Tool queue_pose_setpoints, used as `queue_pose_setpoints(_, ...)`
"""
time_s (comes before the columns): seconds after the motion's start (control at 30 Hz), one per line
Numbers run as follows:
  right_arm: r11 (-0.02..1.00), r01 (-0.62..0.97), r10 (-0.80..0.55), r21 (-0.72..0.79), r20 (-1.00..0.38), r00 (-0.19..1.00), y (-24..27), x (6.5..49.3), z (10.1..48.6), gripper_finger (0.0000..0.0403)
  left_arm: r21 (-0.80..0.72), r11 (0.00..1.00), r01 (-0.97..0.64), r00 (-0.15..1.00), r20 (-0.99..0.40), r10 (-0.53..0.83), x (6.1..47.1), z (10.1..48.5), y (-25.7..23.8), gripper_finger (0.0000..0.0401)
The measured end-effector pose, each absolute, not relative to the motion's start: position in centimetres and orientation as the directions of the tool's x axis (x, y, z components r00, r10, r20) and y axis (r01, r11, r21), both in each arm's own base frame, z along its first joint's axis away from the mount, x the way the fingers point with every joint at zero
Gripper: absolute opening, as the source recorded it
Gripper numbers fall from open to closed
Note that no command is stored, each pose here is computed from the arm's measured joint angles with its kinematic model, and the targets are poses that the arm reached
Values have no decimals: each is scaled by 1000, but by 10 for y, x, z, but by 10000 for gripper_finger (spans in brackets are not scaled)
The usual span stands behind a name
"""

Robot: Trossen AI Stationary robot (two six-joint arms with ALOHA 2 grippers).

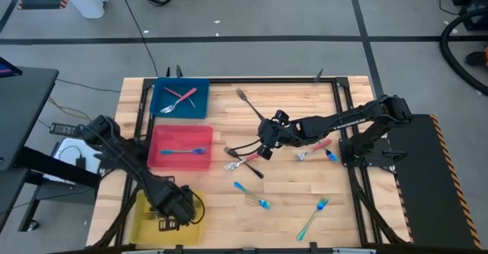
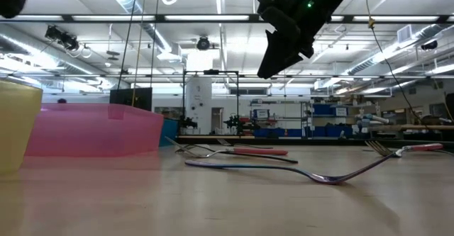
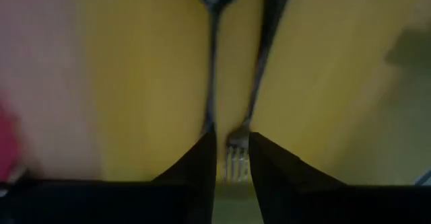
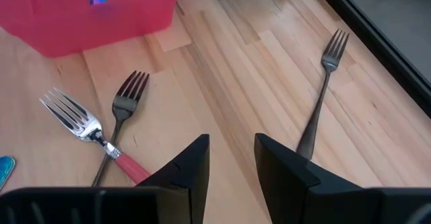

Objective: Sort silverware by color (type)
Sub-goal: Put the left pink fork into the blue bin

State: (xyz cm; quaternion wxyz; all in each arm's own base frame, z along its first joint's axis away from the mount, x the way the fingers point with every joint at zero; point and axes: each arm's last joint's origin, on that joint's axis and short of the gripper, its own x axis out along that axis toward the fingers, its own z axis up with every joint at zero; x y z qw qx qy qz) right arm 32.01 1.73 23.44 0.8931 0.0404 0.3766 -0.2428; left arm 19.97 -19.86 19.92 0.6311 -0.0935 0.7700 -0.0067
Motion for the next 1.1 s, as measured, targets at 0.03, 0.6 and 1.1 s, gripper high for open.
queue_pose_setpoints(0.03,879,464,-403,-111,-693,598,17,320,234,126,-119,985,-129,-196,-970,-143,200,202,-196,89)
queue_pose_setpoints(0.6,961,275,-201,-29,-755,624,42,316,226,126,43,982,185,-49,-997,53,251,254,-141,87)
queue_pose_setpoints(1.1,1000,11,12,26,-759,651,10,340,173,125,60,959,278,-27,-997,70,267,262,-93,87)
